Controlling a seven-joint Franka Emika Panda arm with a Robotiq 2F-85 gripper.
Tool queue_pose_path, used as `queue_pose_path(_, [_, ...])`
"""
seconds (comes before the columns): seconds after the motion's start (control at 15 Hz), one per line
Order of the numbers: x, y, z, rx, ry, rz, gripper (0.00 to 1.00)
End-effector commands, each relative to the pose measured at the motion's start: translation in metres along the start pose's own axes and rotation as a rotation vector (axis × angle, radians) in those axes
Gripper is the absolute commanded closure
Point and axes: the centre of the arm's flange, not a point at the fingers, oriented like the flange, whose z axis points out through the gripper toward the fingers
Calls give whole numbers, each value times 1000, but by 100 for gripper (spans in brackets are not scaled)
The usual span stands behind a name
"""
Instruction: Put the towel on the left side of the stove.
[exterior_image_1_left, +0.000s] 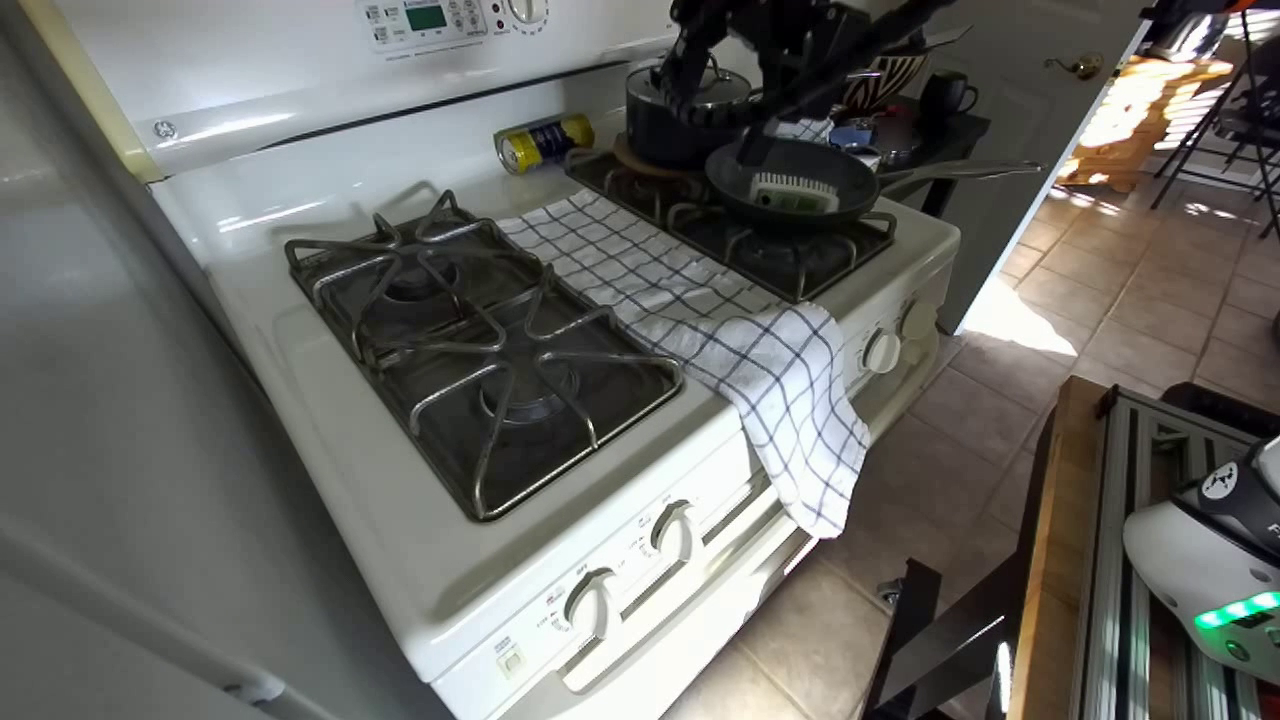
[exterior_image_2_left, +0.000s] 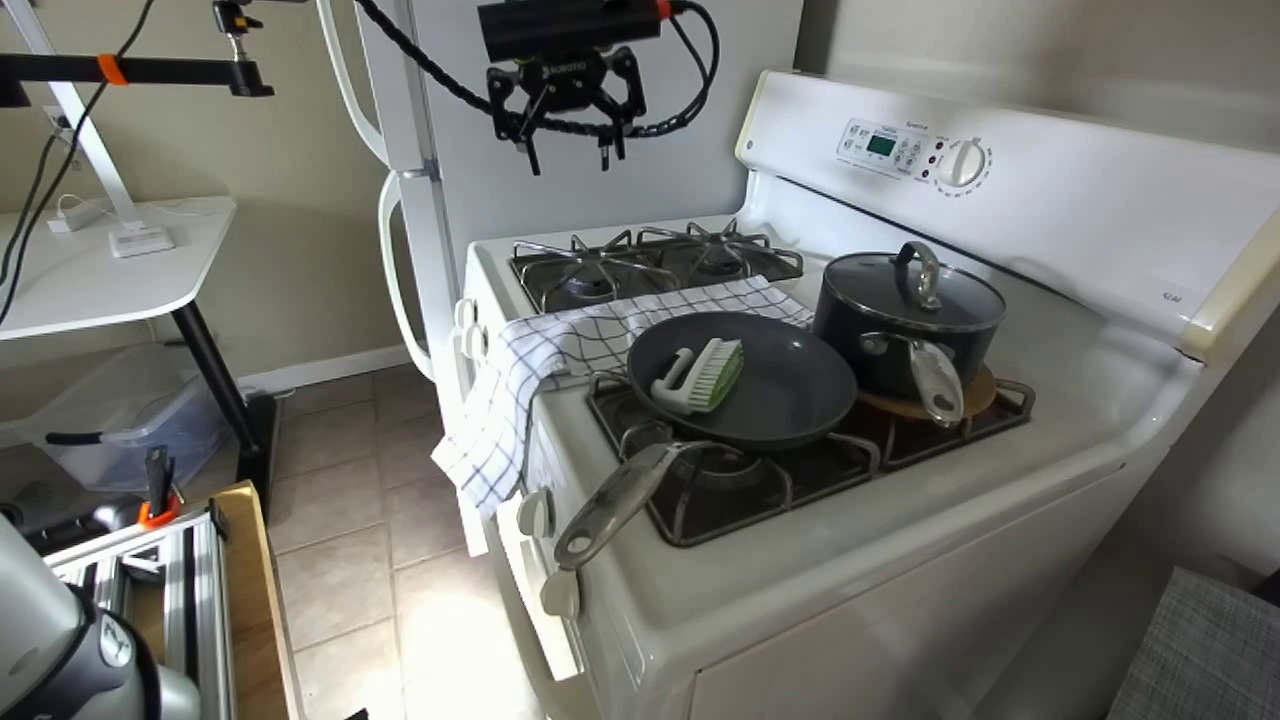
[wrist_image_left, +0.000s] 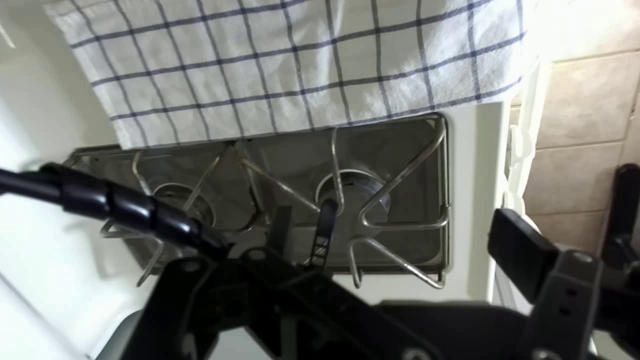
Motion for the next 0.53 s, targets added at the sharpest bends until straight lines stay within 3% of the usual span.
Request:
queue_pose_path(0.0, [-2, 2, 13, 24, -6, -6, 0])
queue_pose_path(0.2, [-2, 8, 24, 43, -13, -7, 0])
queue_pose_path(0.47, [-1, 11, 61, 47, -121, -61, 0])
